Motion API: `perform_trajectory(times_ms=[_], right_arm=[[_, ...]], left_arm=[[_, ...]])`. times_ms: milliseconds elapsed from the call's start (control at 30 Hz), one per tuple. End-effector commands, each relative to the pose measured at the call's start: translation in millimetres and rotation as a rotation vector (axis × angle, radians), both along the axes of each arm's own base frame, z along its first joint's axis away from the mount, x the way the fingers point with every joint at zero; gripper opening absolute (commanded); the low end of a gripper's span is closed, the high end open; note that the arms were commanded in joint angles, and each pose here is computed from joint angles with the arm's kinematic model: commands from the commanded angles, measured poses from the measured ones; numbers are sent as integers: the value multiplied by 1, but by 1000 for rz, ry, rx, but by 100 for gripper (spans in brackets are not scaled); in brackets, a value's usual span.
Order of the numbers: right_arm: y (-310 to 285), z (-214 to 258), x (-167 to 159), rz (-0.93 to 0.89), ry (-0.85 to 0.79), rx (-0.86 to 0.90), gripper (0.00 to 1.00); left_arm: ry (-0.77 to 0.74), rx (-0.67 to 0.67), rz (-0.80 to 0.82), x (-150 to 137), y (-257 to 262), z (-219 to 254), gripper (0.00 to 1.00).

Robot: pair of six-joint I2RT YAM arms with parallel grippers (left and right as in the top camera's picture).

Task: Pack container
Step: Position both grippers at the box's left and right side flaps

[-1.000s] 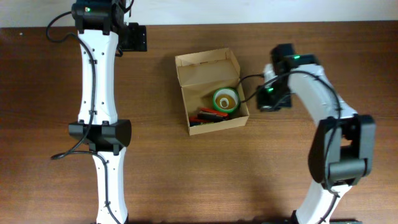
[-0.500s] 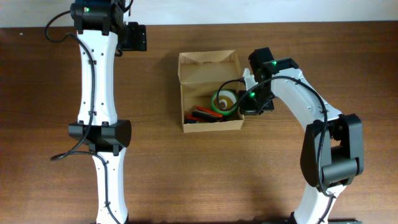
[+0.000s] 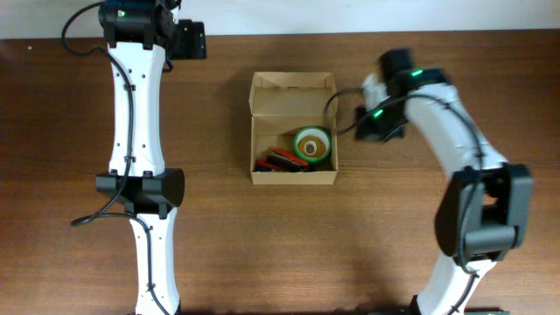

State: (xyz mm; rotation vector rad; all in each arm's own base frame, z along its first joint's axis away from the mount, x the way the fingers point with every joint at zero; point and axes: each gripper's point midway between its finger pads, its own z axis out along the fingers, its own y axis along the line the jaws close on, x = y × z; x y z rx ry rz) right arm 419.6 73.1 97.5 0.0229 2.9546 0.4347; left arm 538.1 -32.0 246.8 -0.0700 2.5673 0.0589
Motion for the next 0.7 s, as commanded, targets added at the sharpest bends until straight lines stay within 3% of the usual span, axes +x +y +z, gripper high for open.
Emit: perform_trajectory(times_ms=[0, 100, 133, 233, 300, 367, 467, 667], right_arm=[[-36, 35, 31, -100, -108, 37, 16], [-53, 53, 44, -140, -168, 126, 16], [-56, 57, 47, -149, -183, 161, 10], [-63, 65, 52, -165, -208, 283, 4], [-64, 69, 53, -158, -218, 364, 4], [-63, 72, 53, -137, -227, 421, 4], [-61, 67, 52, -125, -207, 506, 4], [-56, 35, 52, -127, -127, 571, 4]], left_arm=[[-55, -168, -65, 0, -12, 23, 95], [-46, -293, -99, 0, -6, 23, 90], [-39, -347, -116, 0, -4, 22, 89], [-17, -537, -208, -5, 0, 21, 74], [0, -660, -252, -8, 5, 16, 59], [22, -782, -282, -12, 11, 10, 31], [69, -911, -284, -17, 19, -8, 3], [118, -1033, -357, -26, 6, -40, 2]])
